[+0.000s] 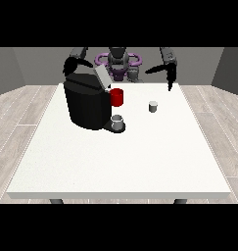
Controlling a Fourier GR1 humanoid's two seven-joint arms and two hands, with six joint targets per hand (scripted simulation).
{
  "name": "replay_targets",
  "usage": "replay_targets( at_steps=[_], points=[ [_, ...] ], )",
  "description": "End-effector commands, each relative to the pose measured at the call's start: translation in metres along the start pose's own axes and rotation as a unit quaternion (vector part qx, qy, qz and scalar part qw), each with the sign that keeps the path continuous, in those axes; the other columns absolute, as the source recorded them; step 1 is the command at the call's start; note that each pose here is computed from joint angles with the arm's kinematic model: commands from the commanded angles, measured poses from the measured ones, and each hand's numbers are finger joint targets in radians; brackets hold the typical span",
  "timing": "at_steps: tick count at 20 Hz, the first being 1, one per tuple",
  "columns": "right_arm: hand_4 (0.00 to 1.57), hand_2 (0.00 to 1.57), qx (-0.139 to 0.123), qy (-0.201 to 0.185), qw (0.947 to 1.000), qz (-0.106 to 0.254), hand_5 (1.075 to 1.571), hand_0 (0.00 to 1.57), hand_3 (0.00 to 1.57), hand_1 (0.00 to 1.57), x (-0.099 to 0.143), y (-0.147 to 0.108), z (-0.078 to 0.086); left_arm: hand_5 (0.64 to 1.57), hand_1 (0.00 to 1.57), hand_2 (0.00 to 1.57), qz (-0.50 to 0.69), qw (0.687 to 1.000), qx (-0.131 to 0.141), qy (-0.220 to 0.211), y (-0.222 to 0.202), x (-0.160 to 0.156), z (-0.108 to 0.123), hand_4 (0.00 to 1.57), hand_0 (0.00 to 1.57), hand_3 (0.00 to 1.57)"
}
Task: Insert the coffee pod into the coffee machine and close the lid
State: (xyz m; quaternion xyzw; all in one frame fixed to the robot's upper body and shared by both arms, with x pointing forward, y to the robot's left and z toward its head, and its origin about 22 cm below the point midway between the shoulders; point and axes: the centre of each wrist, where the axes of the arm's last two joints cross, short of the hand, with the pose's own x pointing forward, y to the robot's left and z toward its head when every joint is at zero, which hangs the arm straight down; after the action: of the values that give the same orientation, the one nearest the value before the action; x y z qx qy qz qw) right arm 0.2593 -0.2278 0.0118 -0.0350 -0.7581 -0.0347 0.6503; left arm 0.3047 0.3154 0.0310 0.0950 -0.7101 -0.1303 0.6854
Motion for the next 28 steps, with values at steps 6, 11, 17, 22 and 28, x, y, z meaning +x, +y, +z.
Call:
replay_targets(
  at_steps=[6, 11, 17, 22, 28],
  points=[
    [0.35, 0.00, 0.025, -0.033, 0.9992, 0.001, 1.571, 0.00, 0.00, 0.00, 0.006, 0.011, -0.020, 1.571, 0.00, 0.00, -0.037, 0.998, 0.018, 0.043, 0.016, 0.010, -0.045, 0.00, 0.00, 0.00],
    [0.39, 0.00, 0.006, 0.023, 0.9997, 0.011, 1.571, 0.00, 0.00, 0.00, 0.011, 0.002, -0.030, 1.571, 0.00, 0.00, -0.070, 0.994, -0.006, 0.081, 0.012, -0.013, -0.043, 0.00, 0.00, 0.00],
    [0.42, 0.00, 0.000, 0.019, 0.9994, 0.030, 1.571, 0.00, 0.00, 0.00, -0.005, 0.004, -0.026, 1.571, 0.00, 0.20, -0.112, 0.990, -0.029, 0.074, 0.008, -0.031, -0.041, 0.00, 0.00, 0.00],
    [0.36, 0.00, -0.013, 0.044, 0.9980, 0.043, 1.571, 0.00, 0.00, 0.00, -0.016, 0.004, -0.028, 1.571, 0.45, 0.61, -0.138, 0.985, -0.023, 0.103, 0.000, -0.022, -0.057, 0.00, 0.45, 0.30],
    [0.43, 0.00, 0.002, 0.035, 0.9992, 0.018, 1.571, 0.00, 0.00, 0.00, -0.005, 0.030, -0.029, 1.571, 0.70, 0.78, -0.199, 0.973, -0.024, 0.111, 0.015, -0.035, -0.054, 0.00, 0.70, 0.49]
  ],
)
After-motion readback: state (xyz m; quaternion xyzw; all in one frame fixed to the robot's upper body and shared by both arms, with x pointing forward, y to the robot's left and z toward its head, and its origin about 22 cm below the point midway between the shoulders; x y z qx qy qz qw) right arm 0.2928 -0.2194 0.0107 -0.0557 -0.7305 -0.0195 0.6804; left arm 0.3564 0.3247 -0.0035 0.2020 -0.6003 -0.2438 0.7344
